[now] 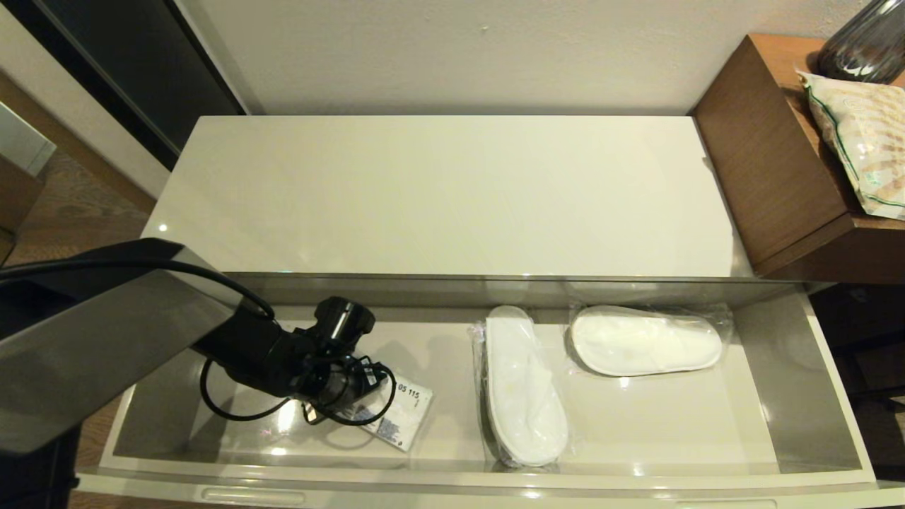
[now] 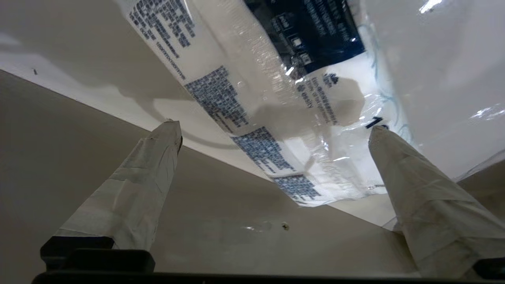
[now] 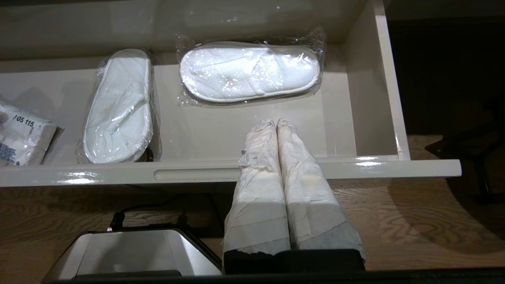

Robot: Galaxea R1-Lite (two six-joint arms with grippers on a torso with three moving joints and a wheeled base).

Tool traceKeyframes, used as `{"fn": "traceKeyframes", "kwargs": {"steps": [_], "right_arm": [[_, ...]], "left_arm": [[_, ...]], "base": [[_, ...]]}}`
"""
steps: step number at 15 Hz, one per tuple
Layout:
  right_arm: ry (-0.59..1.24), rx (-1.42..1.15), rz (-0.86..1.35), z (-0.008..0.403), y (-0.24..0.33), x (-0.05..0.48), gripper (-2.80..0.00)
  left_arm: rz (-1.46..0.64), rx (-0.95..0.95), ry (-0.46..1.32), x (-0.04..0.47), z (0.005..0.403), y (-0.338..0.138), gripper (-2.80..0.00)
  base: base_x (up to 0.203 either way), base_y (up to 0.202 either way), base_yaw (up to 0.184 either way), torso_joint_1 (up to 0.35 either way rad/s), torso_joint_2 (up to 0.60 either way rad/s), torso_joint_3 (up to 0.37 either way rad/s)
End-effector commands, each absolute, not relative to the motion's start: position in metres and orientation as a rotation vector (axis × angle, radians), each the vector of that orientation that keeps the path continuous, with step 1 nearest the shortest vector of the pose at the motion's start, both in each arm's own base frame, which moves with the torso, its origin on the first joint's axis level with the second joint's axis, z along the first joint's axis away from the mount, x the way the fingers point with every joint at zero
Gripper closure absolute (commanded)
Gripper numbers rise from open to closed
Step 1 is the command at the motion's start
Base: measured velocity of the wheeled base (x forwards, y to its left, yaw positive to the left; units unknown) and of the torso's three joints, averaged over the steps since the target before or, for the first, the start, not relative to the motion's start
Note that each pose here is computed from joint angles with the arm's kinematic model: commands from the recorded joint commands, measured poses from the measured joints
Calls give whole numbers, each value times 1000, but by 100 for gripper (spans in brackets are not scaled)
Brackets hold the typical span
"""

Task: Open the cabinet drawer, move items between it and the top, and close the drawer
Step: Take out the tissue from the drawer

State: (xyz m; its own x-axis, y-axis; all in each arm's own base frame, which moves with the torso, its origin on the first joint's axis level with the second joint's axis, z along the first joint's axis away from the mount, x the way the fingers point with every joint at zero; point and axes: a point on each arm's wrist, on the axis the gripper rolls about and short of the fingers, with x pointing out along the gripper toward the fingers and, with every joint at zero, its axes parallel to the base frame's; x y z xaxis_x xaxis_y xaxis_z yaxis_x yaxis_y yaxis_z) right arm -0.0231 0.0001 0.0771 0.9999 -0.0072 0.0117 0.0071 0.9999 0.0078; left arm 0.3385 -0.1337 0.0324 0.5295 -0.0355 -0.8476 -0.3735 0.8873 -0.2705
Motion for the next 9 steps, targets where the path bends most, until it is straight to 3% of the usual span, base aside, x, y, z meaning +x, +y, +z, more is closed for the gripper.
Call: {"fn": "traceKeyframes", "kwargs": {"steps": [1, 9], "right_arm": [[-12, 8, -8, 77, 0, -23, 0], [-12, 8, -8, 77, 0, -23, 0]], "left_arm": [[222, -464, 1005, 339, 29, -134, -280], [248, -476, 1014, 351, 17, -132, -280]], "base": [[0, 0, 0, 0, 0, 0], [0, 0, 0, 0, 0, 0]]}}
